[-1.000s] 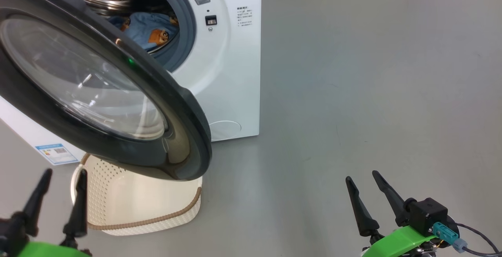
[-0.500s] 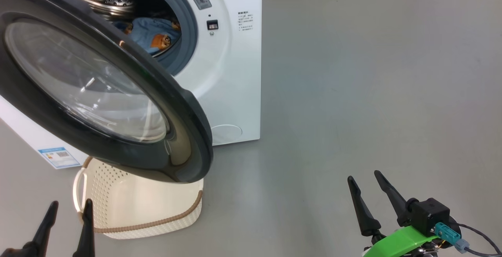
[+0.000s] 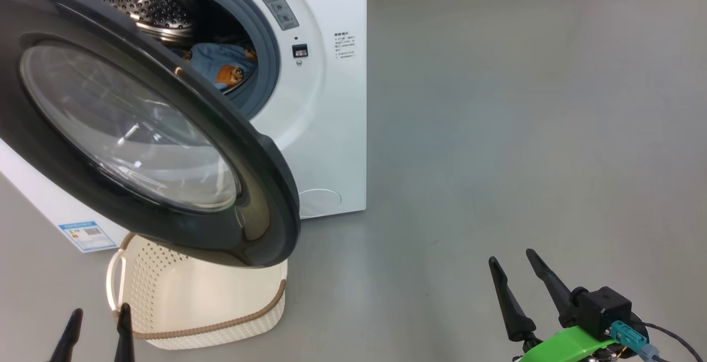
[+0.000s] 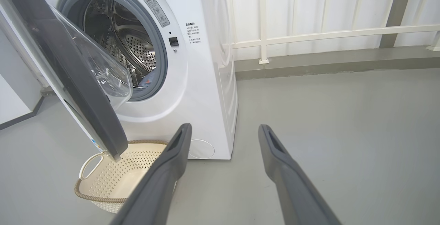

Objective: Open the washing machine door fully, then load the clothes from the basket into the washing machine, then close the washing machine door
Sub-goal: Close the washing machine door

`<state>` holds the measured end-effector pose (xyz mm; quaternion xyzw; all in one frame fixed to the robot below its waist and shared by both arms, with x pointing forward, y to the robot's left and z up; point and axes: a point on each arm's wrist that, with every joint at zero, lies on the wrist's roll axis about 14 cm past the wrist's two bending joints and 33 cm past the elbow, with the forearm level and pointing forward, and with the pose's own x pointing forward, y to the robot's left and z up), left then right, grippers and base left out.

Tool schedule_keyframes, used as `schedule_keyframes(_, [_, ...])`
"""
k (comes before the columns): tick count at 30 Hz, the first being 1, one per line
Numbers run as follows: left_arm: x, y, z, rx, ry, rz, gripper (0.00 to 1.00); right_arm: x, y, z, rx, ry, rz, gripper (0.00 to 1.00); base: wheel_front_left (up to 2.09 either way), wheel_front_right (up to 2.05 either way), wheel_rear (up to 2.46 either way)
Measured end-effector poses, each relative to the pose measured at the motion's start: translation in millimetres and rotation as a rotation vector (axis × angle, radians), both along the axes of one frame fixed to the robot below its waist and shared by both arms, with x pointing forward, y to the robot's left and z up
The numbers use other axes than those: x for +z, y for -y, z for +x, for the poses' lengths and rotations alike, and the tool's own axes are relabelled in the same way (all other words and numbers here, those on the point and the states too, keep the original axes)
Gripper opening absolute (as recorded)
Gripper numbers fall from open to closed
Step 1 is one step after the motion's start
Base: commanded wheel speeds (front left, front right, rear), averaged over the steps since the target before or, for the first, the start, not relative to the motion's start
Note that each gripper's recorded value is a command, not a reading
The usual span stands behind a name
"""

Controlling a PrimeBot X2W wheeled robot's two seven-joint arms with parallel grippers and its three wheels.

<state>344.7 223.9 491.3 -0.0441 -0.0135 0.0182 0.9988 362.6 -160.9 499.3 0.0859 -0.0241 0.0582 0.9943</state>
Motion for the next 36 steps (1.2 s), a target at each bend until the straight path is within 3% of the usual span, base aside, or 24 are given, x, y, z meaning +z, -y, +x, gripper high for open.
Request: schedule_keyframes(36, [-6.1,6.1,-5.4,-0.008,-0.011,-0.010,1.00,0.4,-1.5,0.2,0.008,0.001,-0.004,1.00,0.00,0.00,0.00])
